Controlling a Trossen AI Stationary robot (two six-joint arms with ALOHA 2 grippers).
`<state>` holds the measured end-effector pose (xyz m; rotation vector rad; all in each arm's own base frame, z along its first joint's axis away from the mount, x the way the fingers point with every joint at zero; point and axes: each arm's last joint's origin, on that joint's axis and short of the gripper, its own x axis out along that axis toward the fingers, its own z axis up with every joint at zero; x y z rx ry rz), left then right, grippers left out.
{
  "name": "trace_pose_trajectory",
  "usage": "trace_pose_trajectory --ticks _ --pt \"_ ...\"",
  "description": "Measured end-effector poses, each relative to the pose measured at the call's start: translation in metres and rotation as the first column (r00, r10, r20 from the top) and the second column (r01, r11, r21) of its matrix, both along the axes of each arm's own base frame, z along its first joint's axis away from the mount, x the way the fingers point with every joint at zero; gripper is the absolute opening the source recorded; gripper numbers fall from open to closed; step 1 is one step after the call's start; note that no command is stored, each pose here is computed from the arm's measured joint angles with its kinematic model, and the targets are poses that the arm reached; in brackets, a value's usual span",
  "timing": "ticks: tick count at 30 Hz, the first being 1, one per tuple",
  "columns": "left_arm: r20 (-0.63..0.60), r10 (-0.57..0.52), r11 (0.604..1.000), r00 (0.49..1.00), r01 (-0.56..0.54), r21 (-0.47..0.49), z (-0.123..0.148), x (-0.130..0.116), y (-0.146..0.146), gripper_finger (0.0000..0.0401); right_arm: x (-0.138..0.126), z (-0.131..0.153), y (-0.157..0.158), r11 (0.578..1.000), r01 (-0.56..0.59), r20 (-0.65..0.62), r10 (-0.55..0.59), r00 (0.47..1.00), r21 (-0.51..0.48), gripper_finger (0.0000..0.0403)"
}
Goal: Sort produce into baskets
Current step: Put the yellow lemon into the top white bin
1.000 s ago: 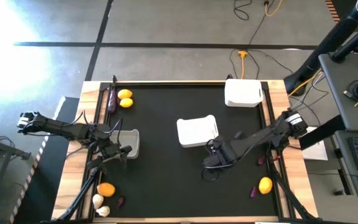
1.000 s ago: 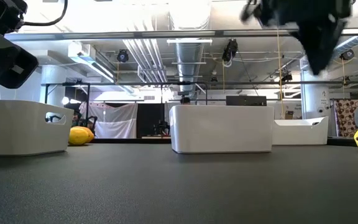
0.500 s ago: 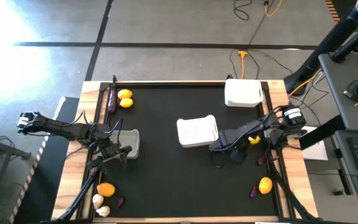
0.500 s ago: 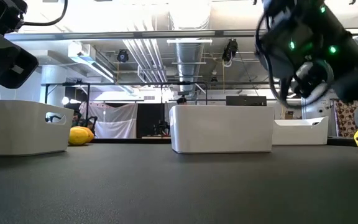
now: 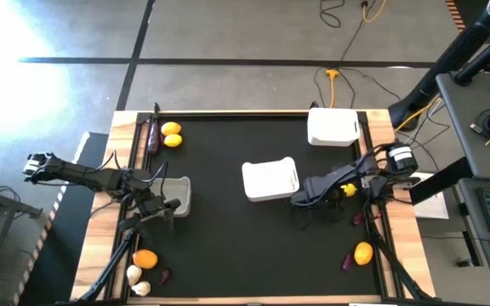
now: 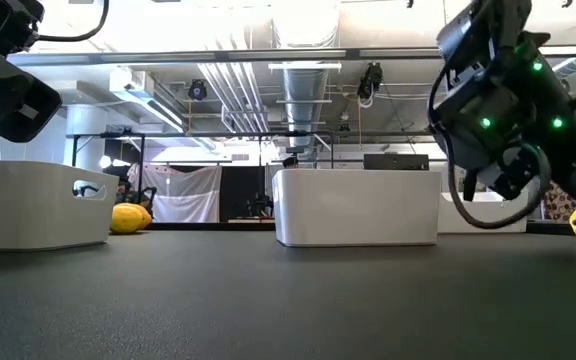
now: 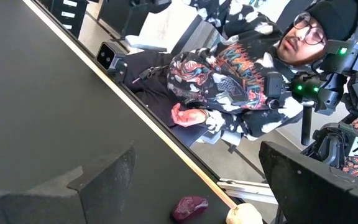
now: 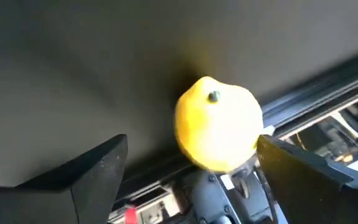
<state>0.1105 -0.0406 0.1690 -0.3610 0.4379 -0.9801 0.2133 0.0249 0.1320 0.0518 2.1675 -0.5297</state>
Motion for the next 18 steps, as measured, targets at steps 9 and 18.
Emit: trace_pose_trajectory --ticks 9,18 --pt "0.0 0.0 1.0 1.0 0.0 0.0 0.0 0.0 0.0 0.0327 -0.012 -0.011 -0.009 0.999 -0.003 -0.025 0.002 1.0 -0.041 0.0328" --pt "0.0 0.0 1.0 1.0 0.0 0.0 0.0 0.0 0.0 0.0327 -0.011 -0.013 -0.01 0.999 0.017 -0.009 -0.018 1.0 -0.052 0.0326"
